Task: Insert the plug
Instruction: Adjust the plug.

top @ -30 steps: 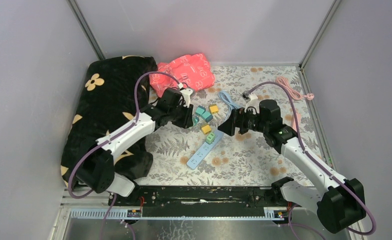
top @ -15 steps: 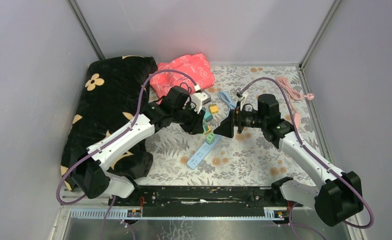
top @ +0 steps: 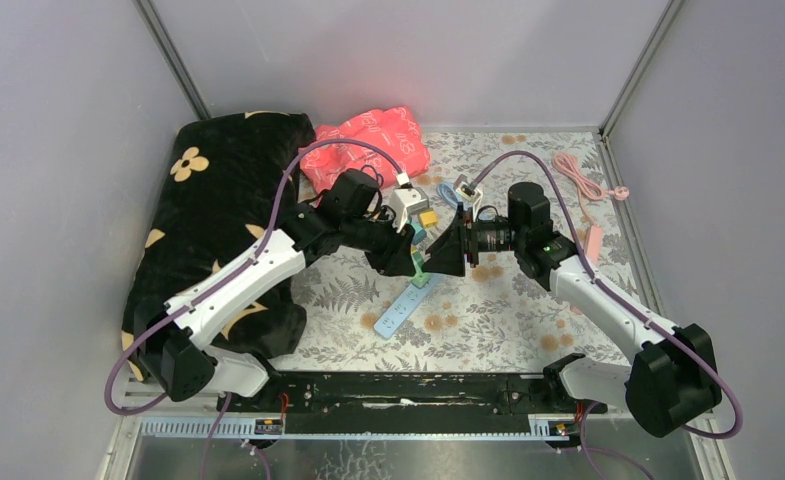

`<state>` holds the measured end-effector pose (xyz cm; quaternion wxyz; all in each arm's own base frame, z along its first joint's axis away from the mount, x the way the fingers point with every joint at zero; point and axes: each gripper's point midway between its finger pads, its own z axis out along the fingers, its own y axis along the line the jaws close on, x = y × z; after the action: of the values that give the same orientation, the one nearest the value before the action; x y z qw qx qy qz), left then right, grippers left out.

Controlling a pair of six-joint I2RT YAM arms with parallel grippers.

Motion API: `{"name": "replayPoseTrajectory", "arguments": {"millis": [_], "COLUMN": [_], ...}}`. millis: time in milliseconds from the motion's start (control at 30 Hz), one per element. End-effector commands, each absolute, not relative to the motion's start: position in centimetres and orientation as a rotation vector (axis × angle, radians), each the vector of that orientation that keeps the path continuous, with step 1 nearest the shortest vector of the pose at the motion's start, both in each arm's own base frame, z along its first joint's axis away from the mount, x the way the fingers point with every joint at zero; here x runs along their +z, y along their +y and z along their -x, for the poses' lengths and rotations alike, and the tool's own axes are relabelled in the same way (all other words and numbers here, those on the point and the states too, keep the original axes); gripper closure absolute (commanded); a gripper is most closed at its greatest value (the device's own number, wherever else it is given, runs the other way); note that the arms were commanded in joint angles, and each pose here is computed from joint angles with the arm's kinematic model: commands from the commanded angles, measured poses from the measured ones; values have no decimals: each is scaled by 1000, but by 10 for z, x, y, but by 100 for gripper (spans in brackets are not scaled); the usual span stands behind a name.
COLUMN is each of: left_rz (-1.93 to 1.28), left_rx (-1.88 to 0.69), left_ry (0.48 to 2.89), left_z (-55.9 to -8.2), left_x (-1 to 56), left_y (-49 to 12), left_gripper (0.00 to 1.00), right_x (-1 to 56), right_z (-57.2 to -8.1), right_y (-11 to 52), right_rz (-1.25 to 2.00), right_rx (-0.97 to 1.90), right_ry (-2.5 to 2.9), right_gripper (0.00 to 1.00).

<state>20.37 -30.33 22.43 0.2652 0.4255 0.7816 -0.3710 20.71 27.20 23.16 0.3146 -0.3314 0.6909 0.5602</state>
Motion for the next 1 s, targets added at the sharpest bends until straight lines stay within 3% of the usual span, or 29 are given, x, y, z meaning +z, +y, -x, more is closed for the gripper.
{"name": "replayPoseTrajectory", "arguments": {"millis": [0,400,700,967], "left_rz": [-1206,-1234,-1218,-1084], "left_rx": [-1087,-1146,-1154,-1113], "left_ry": [1992,1946,1920,1912], "left_z": [-190,-182,-183,-197], "left_x": [253,263,264,269], "left_y": [-308,-311,-312,-302], "left_gripper": [90,89,89,65], "right_x": [262,262,266,267], "right_z": [-193,-179,-174,-181], "right_y": [280,283,284,287], "right_rz": [1003,1064,1073,968], "right_rx": [1551,1614,1658,1673], "right_ry": [1655,1635,1607,1609], "right_gripper": [33,59,85,98]}}
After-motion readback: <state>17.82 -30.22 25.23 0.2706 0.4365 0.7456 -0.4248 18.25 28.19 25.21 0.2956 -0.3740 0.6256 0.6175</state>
